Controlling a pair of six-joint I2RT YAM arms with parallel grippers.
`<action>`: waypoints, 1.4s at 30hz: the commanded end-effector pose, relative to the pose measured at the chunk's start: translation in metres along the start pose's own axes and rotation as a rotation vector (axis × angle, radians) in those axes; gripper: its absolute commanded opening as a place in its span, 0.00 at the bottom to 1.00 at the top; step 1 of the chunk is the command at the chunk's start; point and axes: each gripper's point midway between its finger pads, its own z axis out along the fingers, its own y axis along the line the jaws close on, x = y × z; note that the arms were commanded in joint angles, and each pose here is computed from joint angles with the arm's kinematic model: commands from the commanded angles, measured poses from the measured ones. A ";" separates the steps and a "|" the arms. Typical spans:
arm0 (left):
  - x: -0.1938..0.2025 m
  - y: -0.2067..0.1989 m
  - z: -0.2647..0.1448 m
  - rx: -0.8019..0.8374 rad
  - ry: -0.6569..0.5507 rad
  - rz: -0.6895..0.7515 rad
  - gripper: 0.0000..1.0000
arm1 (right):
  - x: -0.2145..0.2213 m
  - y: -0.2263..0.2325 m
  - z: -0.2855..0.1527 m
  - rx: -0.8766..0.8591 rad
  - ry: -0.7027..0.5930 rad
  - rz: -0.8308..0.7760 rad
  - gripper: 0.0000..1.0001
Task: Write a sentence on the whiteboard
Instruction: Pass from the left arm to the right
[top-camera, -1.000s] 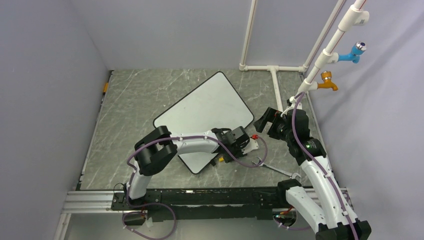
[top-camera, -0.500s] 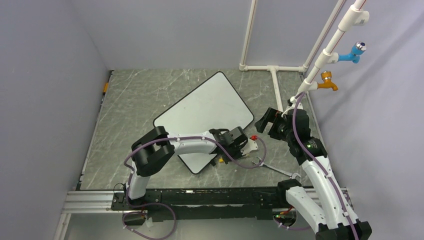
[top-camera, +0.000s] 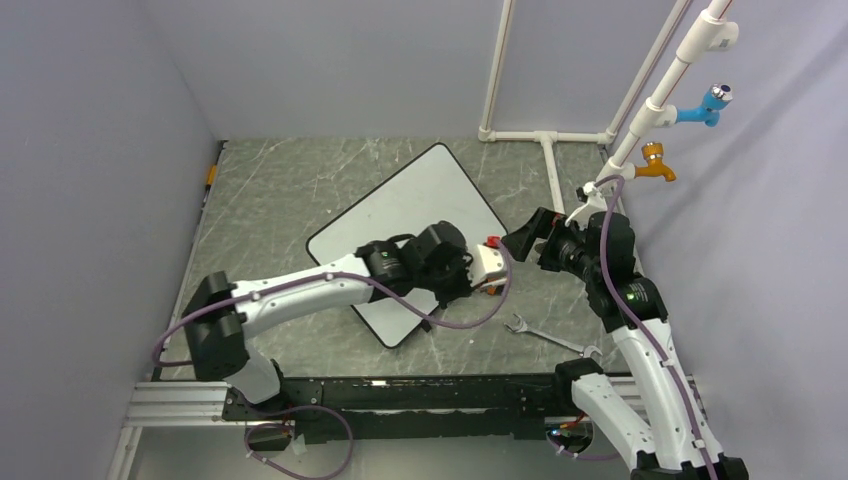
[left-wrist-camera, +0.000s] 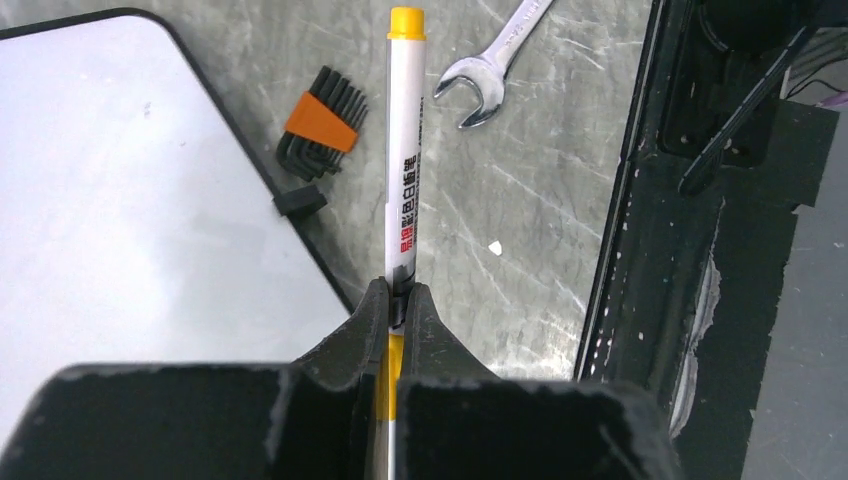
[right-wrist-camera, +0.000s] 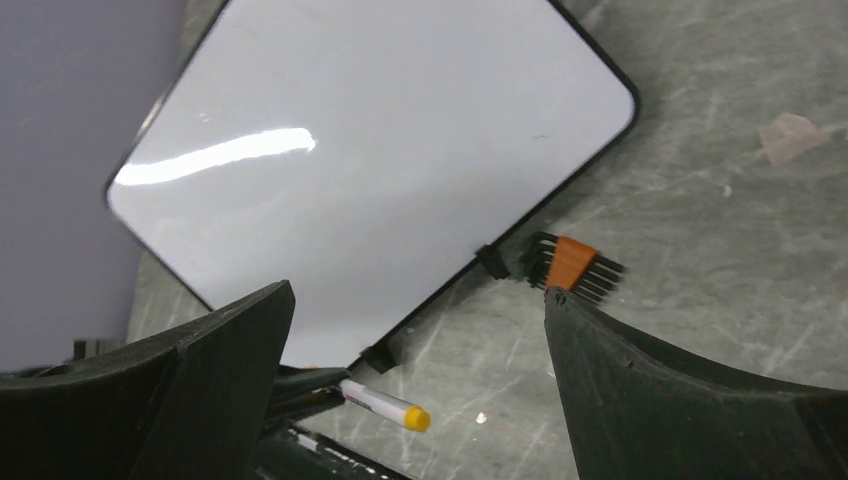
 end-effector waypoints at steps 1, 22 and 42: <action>-0.012 0.008 -0.034 0.004 -0.089 -0.002 0.00 | -0.020 0.049 -0.017 -0.213 -0.029 -0.035 1.00; -0.039 0.023 -0.099 -0.032 -0.241 0.042 0.00 | 0.031 0.121 -0.020 -0.758 0.235 -0.047 0.75; -0.051 0.018 -0.101 0.014 -0.252 0.080 0.00 | 0.065 0.136 0.000 -0.759 0.344 -0.092 0.09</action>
